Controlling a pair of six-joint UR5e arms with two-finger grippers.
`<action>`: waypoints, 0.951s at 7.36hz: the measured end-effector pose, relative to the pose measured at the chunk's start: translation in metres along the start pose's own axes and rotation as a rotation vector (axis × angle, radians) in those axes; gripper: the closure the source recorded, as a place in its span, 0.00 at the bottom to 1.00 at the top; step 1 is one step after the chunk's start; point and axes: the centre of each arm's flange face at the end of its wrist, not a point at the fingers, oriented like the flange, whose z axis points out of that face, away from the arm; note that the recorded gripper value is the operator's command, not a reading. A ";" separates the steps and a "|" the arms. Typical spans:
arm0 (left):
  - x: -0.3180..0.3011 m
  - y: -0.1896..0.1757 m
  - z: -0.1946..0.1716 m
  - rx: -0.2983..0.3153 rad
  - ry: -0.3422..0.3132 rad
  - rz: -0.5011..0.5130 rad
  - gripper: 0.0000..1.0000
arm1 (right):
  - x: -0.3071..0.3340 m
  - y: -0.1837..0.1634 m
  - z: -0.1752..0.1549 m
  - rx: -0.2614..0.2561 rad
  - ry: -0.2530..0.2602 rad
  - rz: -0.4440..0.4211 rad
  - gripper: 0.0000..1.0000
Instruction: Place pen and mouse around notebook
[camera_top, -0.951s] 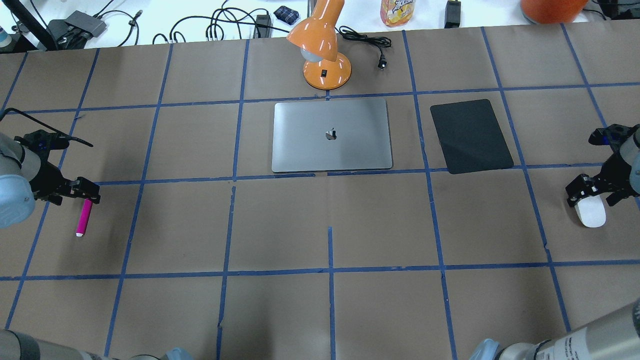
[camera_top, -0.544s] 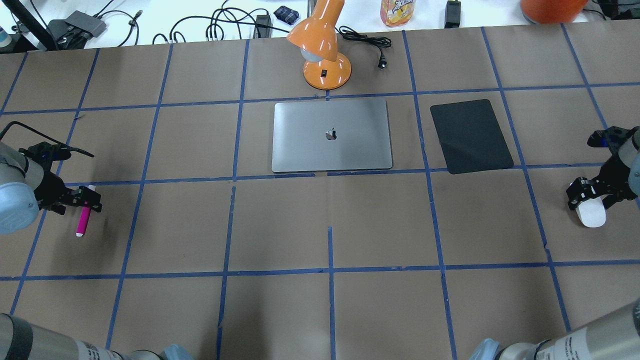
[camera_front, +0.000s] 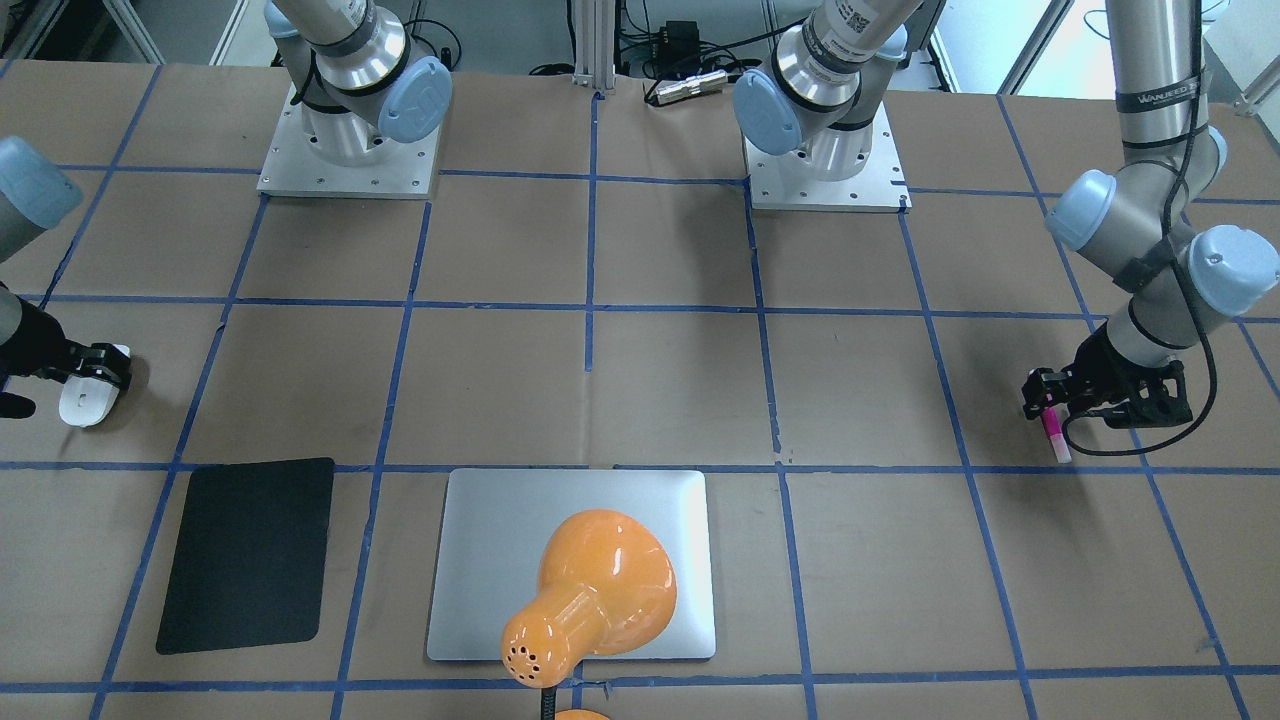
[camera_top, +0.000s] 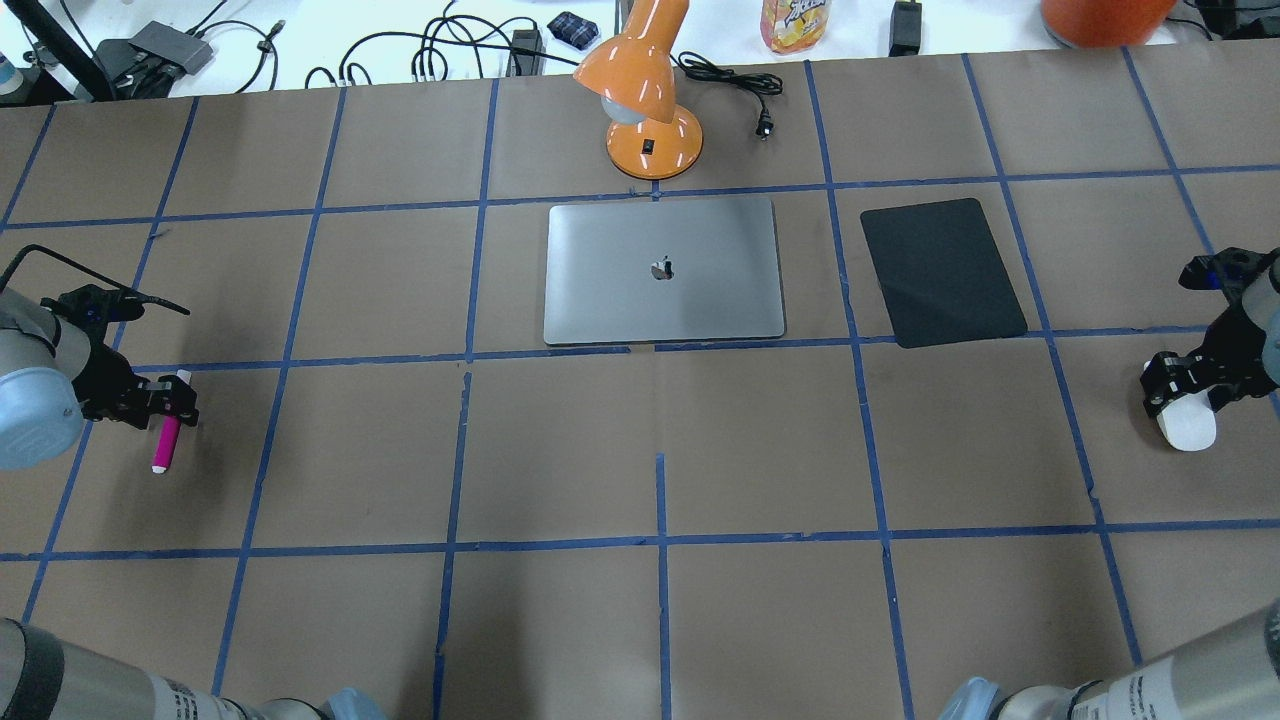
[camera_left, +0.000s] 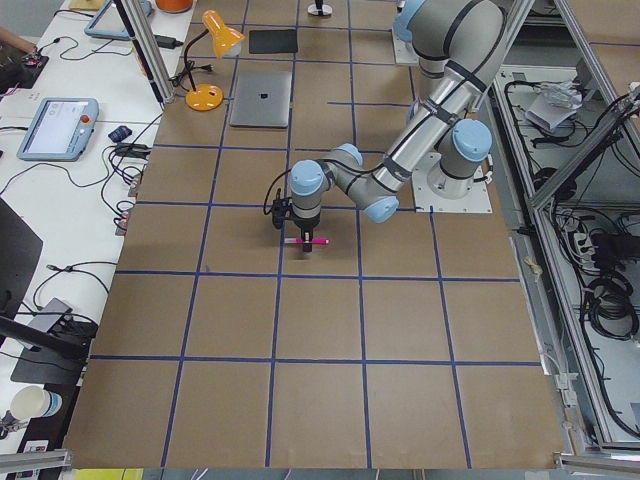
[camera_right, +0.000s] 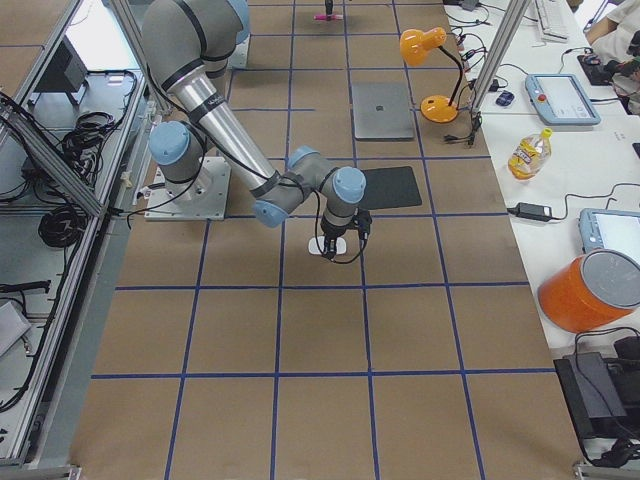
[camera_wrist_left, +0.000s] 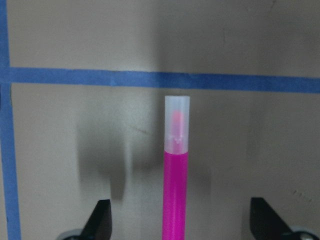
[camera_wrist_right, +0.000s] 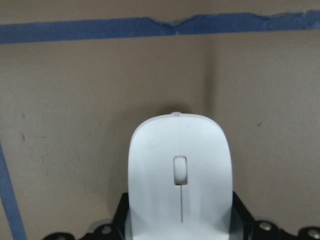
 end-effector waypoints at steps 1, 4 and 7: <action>0.000 0.000 0.000 0.001 0.000 0.001 0.84 | 0.000 -0.006 -0.012 0.018 0.010 -0.001 0.42; -0.001 -0.001 -0.001 0.005 -0.001 0.005 1.00 | -0.060 -0.060 -0.072 0.069 0.045 -0.094 0.41; -0.001 -0.001 -0.012 0.010 -0.019 0.002 1.00 | -0.149 -0.120 -0.088 0.081 0.016 -0.122 0.39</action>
